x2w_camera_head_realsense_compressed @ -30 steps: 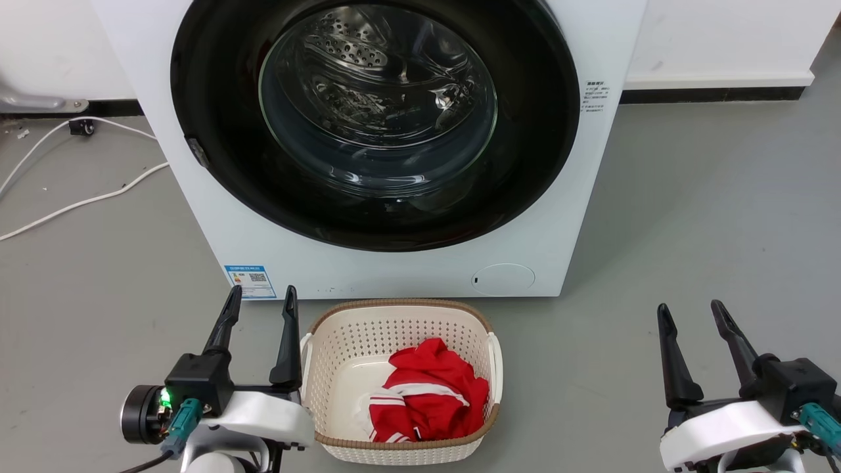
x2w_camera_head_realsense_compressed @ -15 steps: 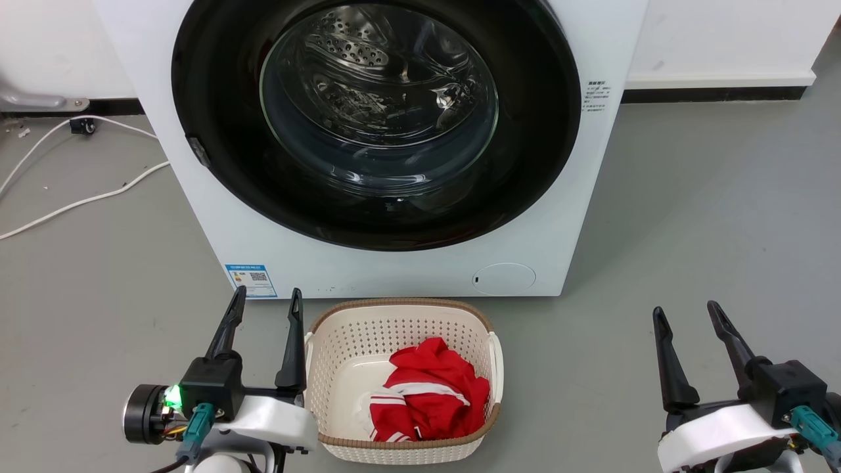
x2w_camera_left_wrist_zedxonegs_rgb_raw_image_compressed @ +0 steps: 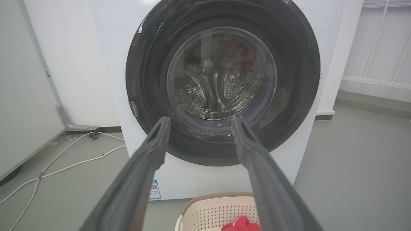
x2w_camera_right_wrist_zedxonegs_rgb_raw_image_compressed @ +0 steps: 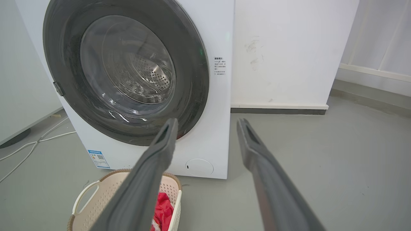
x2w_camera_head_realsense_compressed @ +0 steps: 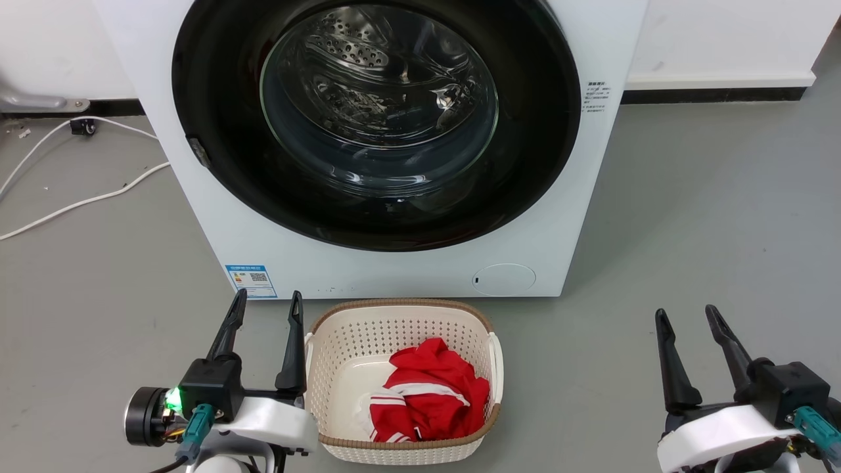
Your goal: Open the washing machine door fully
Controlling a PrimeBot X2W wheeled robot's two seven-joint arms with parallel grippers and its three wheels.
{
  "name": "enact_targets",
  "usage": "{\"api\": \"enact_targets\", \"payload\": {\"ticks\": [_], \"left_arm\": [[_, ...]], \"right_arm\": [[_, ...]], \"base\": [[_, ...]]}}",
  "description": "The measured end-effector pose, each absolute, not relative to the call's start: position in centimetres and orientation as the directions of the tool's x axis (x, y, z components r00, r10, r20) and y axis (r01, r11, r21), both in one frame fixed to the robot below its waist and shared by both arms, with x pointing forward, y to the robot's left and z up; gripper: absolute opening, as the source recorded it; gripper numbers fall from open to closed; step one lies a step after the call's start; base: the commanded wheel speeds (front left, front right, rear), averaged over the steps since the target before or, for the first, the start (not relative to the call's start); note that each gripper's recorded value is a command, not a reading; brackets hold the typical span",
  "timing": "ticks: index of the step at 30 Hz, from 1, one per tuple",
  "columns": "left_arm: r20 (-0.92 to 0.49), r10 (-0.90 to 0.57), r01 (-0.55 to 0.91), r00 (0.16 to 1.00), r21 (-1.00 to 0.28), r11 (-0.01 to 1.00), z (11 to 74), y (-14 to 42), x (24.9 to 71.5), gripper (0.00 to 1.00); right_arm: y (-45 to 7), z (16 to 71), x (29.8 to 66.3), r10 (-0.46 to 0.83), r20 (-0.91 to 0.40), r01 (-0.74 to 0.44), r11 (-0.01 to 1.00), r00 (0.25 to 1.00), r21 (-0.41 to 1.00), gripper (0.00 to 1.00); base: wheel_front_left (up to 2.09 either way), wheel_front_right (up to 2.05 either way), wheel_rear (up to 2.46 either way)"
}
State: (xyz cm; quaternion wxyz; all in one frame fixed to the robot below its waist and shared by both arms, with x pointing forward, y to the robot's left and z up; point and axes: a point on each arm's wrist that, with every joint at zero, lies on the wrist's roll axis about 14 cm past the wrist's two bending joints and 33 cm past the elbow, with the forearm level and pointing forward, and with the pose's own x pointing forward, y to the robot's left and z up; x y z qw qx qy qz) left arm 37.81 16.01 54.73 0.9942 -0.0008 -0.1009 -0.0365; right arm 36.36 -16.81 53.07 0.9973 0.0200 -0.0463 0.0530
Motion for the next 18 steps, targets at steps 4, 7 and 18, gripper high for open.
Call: {"api": "enact_targets", "payload": {"ticks": [4,7,18], "left_arm": [[0.2,-0.071,0.072,0.977,0.005,0.997,54.7,16.0,37.8,1.0],[0.202,-0.069,0.07,0.977,0.004,0.998,54.8,16.1,37.7,1.0],[0.199,-0.066,0.067,0.978,0.001,0.998,54.7,16.1,37.7,1.0]], "right_arm": [[-16.7,53.0,36.4,0.105,0.092,-0.11,0.993,0.99,0.05,0.0],[-16.9,53.4,36.3,0.092,0.12,-0.107,0.986,0.988,0.128,0.0],[-20.1,53.0,37.1,-0.194,0.104,-0.066,0.191,0.975,0.979,0.0]], "base": [[0.0,0.0,0.0],[0.0,0.0,0.0],[0.0,0.0,0.0]]}}
